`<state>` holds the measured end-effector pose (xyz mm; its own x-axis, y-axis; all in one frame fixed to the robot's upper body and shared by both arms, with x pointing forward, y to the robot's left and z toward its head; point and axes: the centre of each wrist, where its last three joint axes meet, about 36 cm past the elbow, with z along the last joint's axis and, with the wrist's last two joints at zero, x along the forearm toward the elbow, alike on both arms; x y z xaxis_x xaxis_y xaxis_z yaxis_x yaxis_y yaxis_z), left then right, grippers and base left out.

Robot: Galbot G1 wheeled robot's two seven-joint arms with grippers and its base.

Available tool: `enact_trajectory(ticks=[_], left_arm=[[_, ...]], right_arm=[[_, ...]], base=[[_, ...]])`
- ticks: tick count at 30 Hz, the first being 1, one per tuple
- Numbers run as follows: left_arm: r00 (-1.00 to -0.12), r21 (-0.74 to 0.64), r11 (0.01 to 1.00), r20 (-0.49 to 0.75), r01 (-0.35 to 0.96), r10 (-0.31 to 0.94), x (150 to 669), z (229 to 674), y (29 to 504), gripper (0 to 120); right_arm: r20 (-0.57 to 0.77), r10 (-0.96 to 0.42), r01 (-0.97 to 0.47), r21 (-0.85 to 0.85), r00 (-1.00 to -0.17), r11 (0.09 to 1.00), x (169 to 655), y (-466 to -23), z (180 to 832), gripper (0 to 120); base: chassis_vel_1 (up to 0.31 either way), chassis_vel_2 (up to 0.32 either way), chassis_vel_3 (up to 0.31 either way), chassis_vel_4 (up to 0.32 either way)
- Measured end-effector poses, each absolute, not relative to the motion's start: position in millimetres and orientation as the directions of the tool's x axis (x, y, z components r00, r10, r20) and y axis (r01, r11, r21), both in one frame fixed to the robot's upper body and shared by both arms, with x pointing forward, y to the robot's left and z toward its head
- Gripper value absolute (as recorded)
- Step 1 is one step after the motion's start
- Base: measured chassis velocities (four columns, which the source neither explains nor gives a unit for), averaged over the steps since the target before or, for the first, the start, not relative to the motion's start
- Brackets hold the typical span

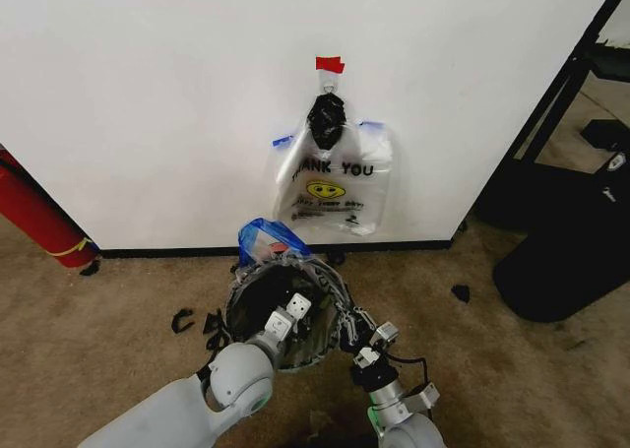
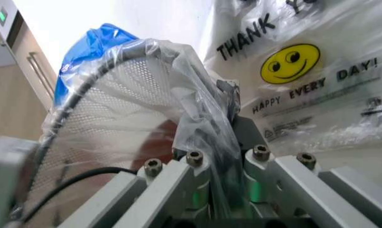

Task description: Pick up the garbage bag from the wall and place it over the trash bin.

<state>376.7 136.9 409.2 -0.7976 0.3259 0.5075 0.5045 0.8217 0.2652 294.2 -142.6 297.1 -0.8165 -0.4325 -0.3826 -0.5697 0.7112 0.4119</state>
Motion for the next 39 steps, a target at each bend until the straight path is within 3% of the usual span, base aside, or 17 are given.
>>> enact_trajectory(ticks=[7, 15, 19, 29, 31, 35, 39], left_arm=[[-0.828, 0.299, 0.825, 0.465, 0.48, 0.313, 385, 405, 136, 0], [-0.844, 0.237, 0.833, 0.347, 0.5, 0.409, 376, 427, 141, 0], [-0.816, 0.2, 0.799, 0.266, 0.567, 0.513, 356, 441, 156, 0], [-0.711, 0.175, 0.69, 0.144, 0.702, 0.688, 317, 473, 176, 32], [-0.685, 0.178, 0.666, 0.071, 0.724, 0.725, 315, 493, 185, 44], [-0.743, 0.279, 0.718, -0.024, 0.638, 0.669, 337, 524, 208, 61], [-0.809, 0.272, 0.779, -0.001, 0.565, 0.588, 352, 534, 216, 72]], right_arm=[[-0.37, -0.423, -0.558, 0.458, -0.827, 0.692, 290, -143, 302, 1], [-0.343, -0.415, -0.535, 0.445, -0.842, 0.718, 302, -152, 287, 1], [-0.306, -0.362, -0.472, 0.504, -0.881, 0.723, 318, -153, 286, 1], [-0.187, -0.28, -0.334, 0.616, -0.942, 0.714, 334, -155, 296, 1], [-0.176, -0.28, -0.327, 0.612, -0.944, 0.72, 335, -159, 297, 1], [-0.208, -0.319, -0.38, 0.574, -0.924, 0.726, 336, -174, 290, 1], [-0.234, -0.345, -0.417, 0.545, -0.909, 0.727, 335, -182, 286, 1]], base=[[0.0, 0.0, 0.0, 0.0], [0.0, 0.0, 0.0, 0.0], [0.0, 0.0, 0.0, 0.0], [0.0, 0.0, 0.0, 0.0], [0.0, 0.0, 0.0, 0.0], [0.0, 0.0, 0.0, 0.0], [0.0, 0.0, 0.0, 0.0]])
